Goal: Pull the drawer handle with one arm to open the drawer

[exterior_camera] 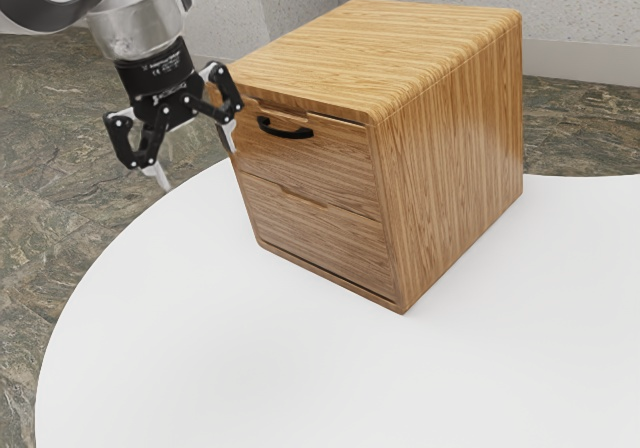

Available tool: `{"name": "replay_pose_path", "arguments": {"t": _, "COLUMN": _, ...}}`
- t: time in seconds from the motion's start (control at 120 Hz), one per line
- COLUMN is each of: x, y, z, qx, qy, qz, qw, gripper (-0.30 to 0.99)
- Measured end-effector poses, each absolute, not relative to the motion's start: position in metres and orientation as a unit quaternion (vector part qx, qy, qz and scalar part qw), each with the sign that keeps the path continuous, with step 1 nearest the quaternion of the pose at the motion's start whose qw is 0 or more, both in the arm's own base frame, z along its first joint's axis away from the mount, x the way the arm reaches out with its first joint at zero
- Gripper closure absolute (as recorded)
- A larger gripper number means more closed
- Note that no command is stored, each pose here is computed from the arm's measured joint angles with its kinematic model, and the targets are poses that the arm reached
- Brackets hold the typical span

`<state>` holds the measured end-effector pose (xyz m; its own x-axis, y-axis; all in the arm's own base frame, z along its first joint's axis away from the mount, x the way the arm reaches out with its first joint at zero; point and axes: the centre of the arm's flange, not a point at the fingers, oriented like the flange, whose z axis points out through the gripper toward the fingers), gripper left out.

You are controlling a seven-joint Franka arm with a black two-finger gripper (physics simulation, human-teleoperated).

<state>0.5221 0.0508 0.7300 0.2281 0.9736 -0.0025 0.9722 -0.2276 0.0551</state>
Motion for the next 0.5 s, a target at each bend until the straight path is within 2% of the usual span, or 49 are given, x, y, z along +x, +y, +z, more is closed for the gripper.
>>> {"name": "replay_pose_path", "arguments": {"t": 0.208, "x": 0.52, "y": 0.07, "z": 0.73, "qx": 0.745, "qy": 0.666, "qz": 0.017, "qw": 0.025, "gripper": 0.02}}
{"name": "replay_pose_path", "arguments": {"t": 0.308, "x": 0.516, "y": 0.076, "z": 0.737, "qx": 0.73, "qy": 0.682, "qz": 0.01, "qw": 0.048, "gripper": 0.02}}
{"name": "replay_pose_path", "arguments": {"t": 0.367, "x": 0.497, "y": 0.08, "z": 0.769, "qx": 0.719, "qy": 0.691, "qz": 0.037, "qw": 0.066, "gripper": 0.02}}
{"name": "replay_pose_path", "arguments": {"t": 0.5, "x": 0.477, "y": 0.065, "z": 0.817, "qx": 0.704, "qy": 0.699, "qz": 0.104, "qw": 0.072, "gripper": 0.02}}
